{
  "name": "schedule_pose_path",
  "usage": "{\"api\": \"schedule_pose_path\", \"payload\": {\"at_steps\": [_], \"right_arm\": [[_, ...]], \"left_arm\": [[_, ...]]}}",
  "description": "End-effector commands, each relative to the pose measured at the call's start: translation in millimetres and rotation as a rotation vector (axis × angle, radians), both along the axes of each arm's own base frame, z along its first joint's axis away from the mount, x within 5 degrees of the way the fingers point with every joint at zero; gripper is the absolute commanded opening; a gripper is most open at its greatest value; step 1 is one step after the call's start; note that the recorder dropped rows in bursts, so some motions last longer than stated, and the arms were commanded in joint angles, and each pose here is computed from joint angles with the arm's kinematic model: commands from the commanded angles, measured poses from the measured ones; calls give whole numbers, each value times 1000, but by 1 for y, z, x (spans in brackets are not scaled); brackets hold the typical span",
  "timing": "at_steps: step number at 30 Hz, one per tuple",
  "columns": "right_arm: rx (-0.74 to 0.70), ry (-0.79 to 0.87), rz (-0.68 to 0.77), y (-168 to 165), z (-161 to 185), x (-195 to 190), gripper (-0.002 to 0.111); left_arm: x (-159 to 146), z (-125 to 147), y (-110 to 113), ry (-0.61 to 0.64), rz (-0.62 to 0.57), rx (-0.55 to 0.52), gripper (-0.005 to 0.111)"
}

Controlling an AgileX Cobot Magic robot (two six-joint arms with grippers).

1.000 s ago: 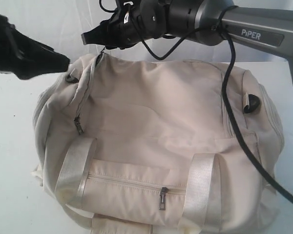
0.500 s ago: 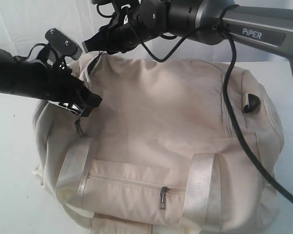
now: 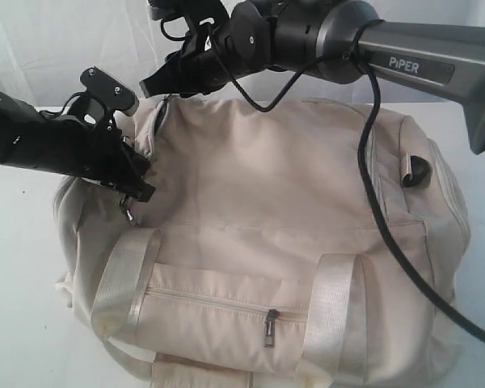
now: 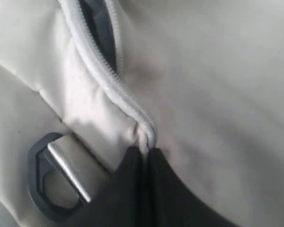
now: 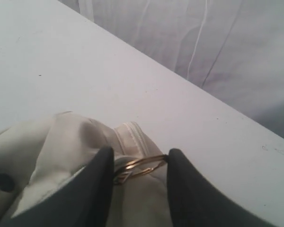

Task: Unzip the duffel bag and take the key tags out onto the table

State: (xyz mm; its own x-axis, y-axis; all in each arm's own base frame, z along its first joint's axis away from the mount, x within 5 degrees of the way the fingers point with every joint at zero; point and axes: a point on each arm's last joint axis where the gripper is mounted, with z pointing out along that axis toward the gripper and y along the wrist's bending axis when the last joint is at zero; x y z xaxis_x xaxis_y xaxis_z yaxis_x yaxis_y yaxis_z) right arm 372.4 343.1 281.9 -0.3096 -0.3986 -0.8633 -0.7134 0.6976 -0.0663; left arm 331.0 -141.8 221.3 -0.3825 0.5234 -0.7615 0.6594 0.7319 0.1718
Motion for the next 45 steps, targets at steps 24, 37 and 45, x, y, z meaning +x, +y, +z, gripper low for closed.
{"api": "schedule_pose_path", "payload": {"at_steps": [24, 37, 45], "right_arm": [[89, -17, -110, -31, 11, 28, 0], [13, 24, -91, -33, 5, 25, 0], [-181, -25, 31, -37, 3, 19, 0]], "left_arm": [[-37, 9, 18, -32, 48, 6, 1], [-39, 20, 13, -51, -50, 22, 48], [-34, 50, 3, -91, -111, -43, 65]]}}
